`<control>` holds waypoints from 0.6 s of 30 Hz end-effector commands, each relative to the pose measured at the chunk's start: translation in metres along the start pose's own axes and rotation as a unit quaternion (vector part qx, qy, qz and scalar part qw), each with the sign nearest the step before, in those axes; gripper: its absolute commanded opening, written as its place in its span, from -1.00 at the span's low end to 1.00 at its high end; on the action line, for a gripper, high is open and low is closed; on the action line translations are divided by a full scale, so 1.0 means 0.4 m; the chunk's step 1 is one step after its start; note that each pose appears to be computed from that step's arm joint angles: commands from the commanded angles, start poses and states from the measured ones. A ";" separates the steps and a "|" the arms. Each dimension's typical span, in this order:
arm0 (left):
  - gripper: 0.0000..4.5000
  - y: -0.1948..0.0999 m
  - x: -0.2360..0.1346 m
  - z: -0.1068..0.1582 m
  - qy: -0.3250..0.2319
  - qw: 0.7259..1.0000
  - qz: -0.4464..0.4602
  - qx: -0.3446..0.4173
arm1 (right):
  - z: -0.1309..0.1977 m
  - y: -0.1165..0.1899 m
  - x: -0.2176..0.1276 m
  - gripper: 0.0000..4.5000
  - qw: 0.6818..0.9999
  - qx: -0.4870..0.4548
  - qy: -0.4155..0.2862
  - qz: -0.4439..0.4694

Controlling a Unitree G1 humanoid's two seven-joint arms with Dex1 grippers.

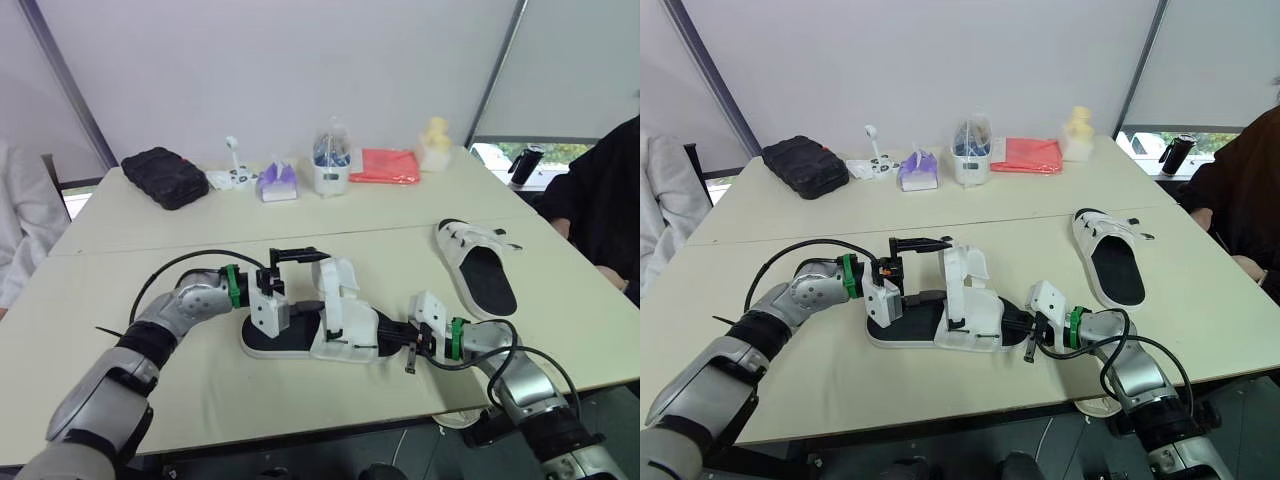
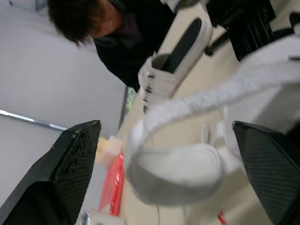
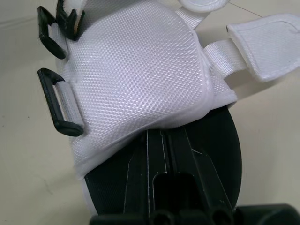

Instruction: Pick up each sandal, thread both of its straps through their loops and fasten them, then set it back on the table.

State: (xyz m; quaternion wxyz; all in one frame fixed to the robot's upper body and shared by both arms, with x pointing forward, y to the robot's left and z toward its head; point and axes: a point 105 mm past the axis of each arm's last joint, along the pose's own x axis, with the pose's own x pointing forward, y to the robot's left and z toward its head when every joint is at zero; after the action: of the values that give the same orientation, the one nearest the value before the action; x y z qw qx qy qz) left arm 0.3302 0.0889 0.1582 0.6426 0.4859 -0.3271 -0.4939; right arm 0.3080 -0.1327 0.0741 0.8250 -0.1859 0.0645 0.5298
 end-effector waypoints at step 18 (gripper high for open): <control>0.94 0.031 -0.063 0.113 0.003 0.672 0.097 -0.734 | -0.067 -0.020 0.006 -1.00 0.999 0.021 0.045 -0.005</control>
State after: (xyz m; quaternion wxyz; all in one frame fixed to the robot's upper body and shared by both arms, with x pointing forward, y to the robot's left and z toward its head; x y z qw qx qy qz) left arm 0.2923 0.1050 0.1813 0.8430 -0.1678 0.0940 -0.5024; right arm 0.3217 -0.1375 0.0748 0.8293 -0.1918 0.0605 0.5213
